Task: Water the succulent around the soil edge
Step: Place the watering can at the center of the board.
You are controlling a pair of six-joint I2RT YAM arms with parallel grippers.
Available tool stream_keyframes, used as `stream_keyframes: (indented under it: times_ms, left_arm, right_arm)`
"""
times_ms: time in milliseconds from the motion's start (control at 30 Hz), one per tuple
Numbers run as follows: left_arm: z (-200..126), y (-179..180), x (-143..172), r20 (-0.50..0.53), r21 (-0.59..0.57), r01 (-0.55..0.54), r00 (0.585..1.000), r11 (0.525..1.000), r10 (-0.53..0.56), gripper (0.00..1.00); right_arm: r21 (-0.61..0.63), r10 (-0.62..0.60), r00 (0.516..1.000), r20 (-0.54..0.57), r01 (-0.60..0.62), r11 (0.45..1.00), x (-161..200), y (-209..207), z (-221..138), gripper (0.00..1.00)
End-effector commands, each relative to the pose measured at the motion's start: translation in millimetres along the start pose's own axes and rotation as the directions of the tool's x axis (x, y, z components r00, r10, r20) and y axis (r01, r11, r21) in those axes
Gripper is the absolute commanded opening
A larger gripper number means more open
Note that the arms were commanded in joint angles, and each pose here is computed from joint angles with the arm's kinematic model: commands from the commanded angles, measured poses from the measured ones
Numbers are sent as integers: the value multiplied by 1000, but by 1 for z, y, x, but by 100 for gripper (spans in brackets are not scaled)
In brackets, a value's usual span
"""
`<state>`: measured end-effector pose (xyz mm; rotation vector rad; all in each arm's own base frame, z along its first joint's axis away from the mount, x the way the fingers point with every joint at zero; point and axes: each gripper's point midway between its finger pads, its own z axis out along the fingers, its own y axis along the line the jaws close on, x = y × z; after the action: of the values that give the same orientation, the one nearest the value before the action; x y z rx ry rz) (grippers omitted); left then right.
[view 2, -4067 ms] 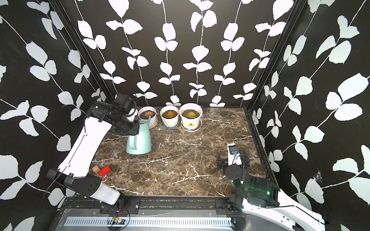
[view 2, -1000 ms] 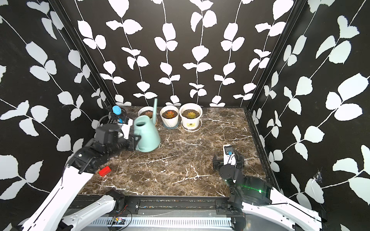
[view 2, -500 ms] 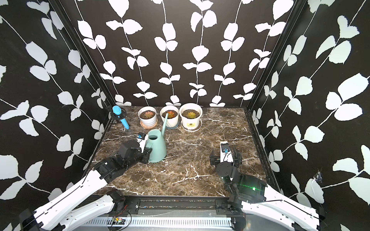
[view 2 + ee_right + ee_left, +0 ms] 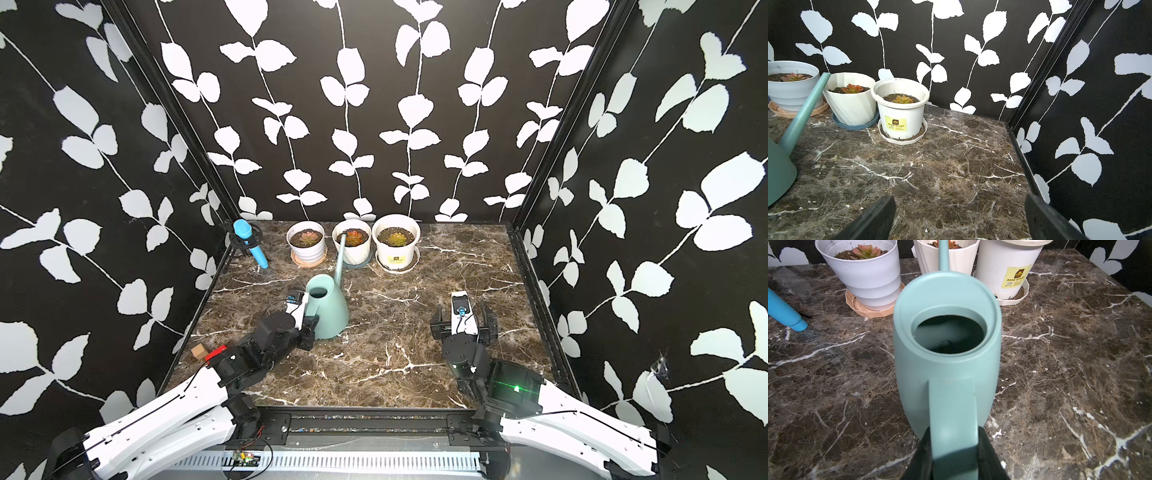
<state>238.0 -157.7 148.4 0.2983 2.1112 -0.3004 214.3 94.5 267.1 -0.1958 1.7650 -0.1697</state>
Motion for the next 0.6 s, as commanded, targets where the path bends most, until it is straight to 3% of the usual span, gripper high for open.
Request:
stream_keyframes:
  times_ms: [0, 100, 400, 567]
  left_arm:
    - [3, 0, 1, 32, -1, 35, 999, 999, -35, 0]
    - [8, -3, 11, 1, 18, 30, 1000, 999, -30, 0]
    - [19, -19, 26, -69, 92, -32, 997, 995, 38, 41]
    - [12, -18, 26, -81, 97, -41, 996, 994, 49, 55]
  right_arm:
    - [15, 8, 1000, 8, -9, 1000, 3, 1, 3, 100]
    - [10, -1, 1000, 3, 1, 1000, 2, 3, 4, 100]
    - [39, -26, 1000, -15, 27, 999, 4, 7, 8, 100]
    - [56, -11, 1000, 1, 11, 998, -1, 4, 8, 100]
